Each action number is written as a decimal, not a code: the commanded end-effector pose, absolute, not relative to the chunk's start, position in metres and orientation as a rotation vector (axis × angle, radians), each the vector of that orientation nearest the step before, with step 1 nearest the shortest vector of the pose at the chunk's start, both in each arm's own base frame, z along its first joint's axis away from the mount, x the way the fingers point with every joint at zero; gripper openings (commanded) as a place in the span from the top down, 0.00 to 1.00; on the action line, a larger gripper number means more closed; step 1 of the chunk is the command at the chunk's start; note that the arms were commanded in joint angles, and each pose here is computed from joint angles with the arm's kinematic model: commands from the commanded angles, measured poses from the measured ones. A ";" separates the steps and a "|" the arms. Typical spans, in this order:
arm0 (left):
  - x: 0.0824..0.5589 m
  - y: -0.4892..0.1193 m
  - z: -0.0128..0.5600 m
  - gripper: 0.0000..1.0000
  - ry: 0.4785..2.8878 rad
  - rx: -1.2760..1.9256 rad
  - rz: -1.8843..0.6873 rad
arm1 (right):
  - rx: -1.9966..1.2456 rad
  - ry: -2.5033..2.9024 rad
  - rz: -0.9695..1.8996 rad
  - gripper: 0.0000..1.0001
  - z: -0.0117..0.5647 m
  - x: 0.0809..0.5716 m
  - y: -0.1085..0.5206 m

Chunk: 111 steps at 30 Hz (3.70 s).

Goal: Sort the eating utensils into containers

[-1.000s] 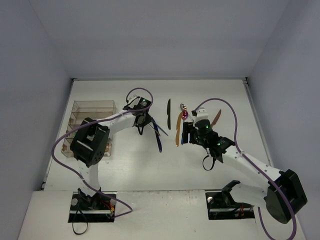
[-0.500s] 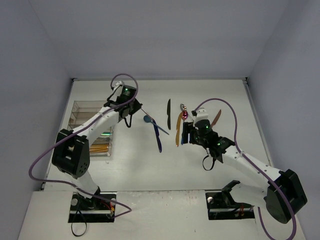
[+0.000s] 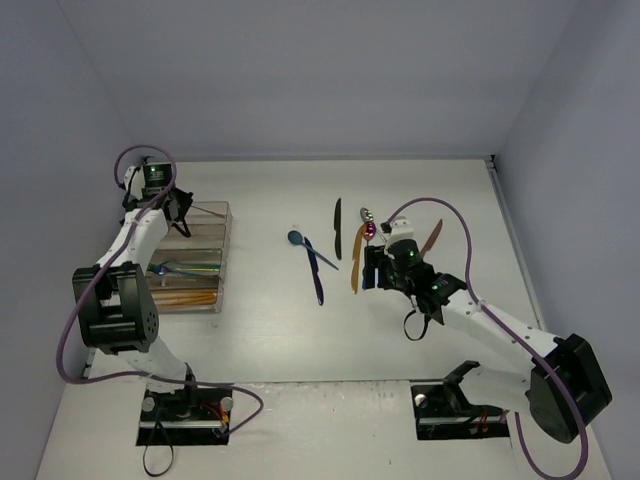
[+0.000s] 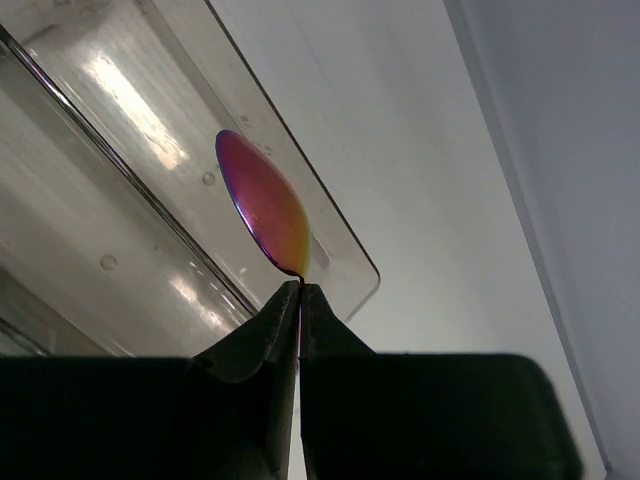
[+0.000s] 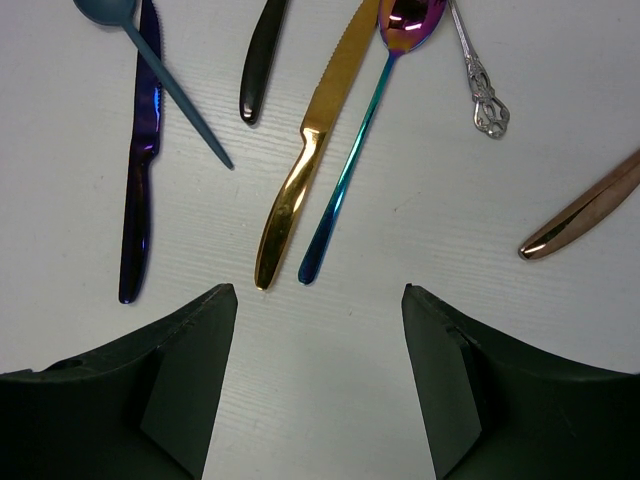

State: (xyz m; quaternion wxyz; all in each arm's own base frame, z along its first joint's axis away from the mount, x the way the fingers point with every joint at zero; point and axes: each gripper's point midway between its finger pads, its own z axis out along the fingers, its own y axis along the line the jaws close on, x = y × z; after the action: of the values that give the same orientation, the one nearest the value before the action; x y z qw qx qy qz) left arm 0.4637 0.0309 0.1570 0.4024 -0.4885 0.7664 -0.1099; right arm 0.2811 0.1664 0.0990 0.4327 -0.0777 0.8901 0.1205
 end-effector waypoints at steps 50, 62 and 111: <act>0.450 -0.226 0.084 0.53 2.373 -0.536 -0.388 | -0.168 2.193 0.364 0.36 0.105 0.279 0.171; 0.454 -0.218 0.050 0.63 2.434 -0.411 -0.361 | -0.166 2.202 0.358 0.36 0.101 0.279 0.170; 0.480 0.101 0.179 1.00 2.025 -0.821 -0.107 | -0.194 2.227 0.356 0.36 0.096 0.282 0.175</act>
State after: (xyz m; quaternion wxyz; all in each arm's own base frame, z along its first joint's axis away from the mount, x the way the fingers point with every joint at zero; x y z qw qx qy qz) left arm 0.4646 0.0756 0.1513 0.4245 -0.3353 0.8393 -0.0539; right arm 0.2702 0.1689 0.0811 0.4044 -0.0801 0.9015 0.1320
